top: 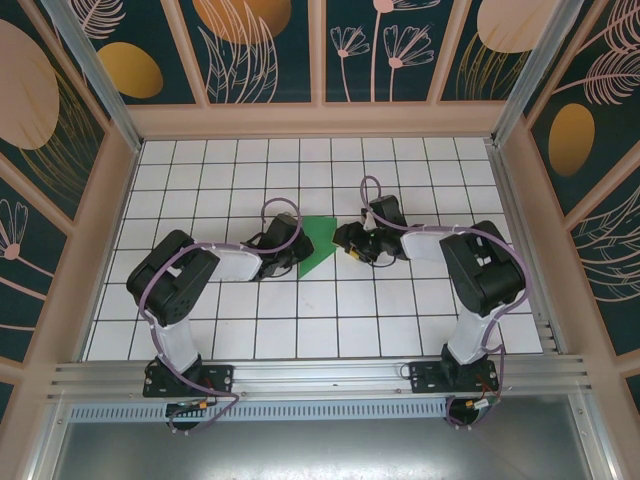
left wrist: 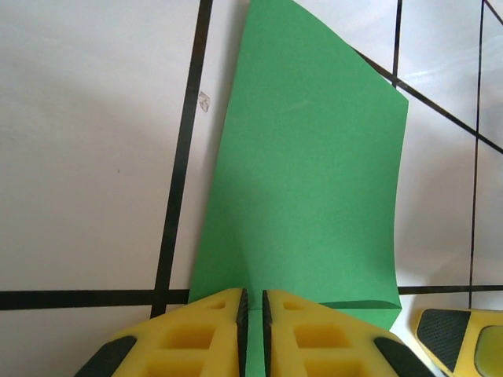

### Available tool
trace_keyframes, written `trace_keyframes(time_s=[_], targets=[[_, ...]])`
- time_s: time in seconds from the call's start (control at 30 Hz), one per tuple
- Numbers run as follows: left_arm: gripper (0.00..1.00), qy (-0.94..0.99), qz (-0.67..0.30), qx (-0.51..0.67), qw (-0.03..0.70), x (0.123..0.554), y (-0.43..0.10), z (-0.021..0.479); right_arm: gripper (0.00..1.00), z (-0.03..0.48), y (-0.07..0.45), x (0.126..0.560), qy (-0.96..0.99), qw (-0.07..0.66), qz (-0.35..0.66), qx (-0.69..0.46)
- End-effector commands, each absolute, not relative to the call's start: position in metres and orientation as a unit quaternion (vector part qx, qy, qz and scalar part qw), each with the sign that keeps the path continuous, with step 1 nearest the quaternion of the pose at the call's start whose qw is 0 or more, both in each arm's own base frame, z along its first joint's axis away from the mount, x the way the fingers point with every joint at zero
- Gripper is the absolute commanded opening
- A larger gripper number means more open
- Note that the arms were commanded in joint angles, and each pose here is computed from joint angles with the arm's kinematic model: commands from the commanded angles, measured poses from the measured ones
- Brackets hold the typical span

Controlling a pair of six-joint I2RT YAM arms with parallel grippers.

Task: Fold a paper plane with a square sheet of paper (pick it up from the middle)
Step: Third fold the triangle at the center of the table, then fourth fold the wing at the center of the table.

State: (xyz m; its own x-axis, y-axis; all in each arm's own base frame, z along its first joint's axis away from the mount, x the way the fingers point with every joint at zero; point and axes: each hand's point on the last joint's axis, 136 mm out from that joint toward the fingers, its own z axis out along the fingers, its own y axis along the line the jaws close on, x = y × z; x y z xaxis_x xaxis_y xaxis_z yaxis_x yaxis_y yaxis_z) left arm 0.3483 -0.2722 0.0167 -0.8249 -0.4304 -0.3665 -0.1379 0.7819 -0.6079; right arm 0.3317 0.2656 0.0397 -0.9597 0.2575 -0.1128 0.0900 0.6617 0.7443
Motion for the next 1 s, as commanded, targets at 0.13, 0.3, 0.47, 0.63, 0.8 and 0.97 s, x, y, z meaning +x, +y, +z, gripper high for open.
trace_keyframes(time_s=[0.13, 0.3, 0.47, 0.63, 0.8, 0.97], targets=[[0.17, 0.924, -0.257, -0.172, 0.223, 0.331, -0.257, -0.005, 0.54, 0.046, 0.281, 0.333, 0.902, 0.086, 0.413, 0.093], [0.17, 0.924, -0.261, -0.171, 0.22, 0.326, -0.255, -0.011, 0.5, 0.035, 0.286, 0.333, 0.908, 0.077, 0.399, 0.101], [0.17, 0.924, -0.264, -0.169, 0.218, 0.323, -0.254, -0.015, 0.49, 0.031, 0.291, 0.333, 0.915, 0.075, 0.385, 0.097], [0.17, 0.923, -0.266, -0.171, 0.221, 0.323, -0.254, -0.014, 0.47, 0.037, 0.295, 0.336, 0.911, 0.077, 0.394, 0.089], [0.17, 0.923, -0.27, -0.168, 0.218, 0.324, -0.256, -0.014, 0.42, 0.043, 0.3, 0.334, 0.902, 0.077, 0.416, 0.082], [0.17, 0.92, -0.275, -0.162, 0.227, 0.327, -0.258, -0.006, 0.35, 0.048, 0.308, 0.331, 0.891, 0.063, 0.444, 0.073]])
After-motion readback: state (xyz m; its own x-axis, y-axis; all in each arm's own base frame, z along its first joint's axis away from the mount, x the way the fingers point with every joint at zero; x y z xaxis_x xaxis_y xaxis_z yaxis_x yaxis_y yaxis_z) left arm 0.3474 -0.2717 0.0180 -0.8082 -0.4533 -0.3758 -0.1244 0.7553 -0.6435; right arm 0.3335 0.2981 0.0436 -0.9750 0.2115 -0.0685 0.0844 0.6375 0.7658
